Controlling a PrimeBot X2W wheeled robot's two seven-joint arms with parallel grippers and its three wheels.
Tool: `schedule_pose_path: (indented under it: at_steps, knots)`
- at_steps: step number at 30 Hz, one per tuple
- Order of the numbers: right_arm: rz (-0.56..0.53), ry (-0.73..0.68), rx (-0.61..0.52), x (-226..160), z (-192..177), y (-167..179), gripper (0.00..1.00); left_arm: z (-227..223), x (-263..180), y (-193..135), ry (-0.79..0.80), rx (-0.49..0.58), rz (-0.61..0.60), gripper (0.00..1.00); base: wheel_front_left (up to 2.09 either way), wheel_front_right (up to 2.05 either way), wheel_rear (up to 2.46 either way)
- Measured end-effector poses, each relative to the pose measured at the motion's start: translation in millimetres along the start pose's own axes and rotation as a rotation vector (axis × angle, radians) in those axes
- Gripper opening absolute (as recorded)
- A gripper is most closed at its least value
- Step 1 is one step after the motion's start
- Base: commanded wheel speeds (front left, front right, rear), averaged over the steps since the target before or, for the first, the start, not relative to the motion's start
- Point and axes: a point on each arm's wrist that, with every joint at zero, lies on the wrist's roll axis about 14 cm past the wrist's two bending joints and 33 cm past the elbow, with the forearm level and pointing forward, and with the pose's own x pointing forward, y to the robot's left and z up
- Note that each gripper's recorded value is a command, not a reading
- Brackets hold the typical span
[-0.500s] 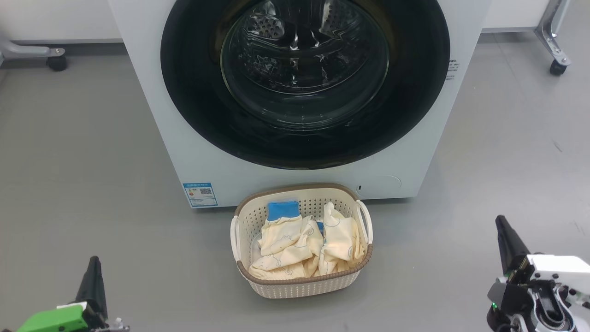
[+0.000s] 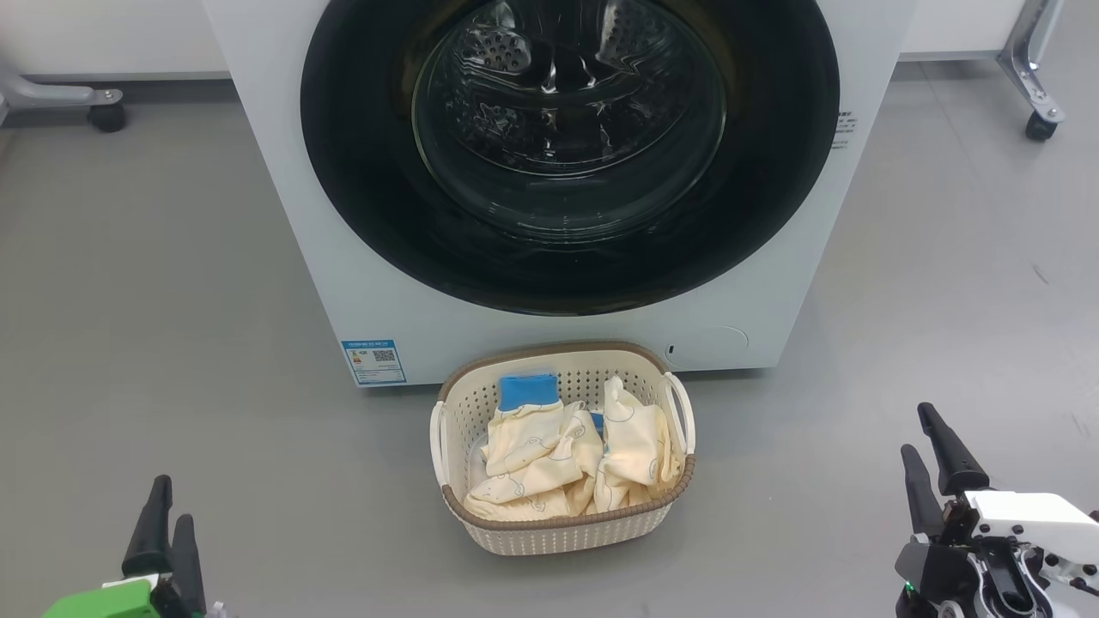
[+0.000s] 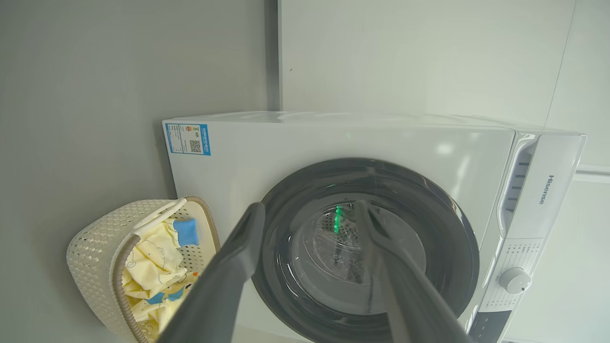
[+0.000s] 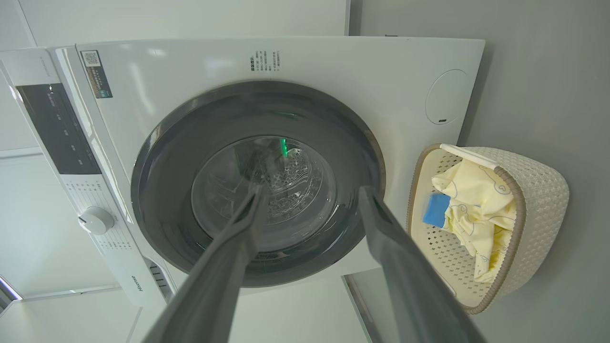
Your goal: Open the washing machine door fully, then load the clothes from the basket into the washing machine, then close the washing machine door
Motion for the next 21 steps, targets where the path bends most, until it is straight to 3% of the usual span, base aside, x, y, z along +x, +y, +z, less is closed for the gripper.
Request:
schedule_pose_path:
  at_steps: [16,21]
  knots:
    - [0.07,0.018,-0.077,7,-15,23,1.0,13,1,-21,-0.045,0.033,-0.066,1.0,0.0,0.0,0.0]
    - [0.09,0.031,-0.133,9,-21,29,1.0,18,1,-29,-0.052,0.094,-0.086,1.0,0.0,0.0,0.0]
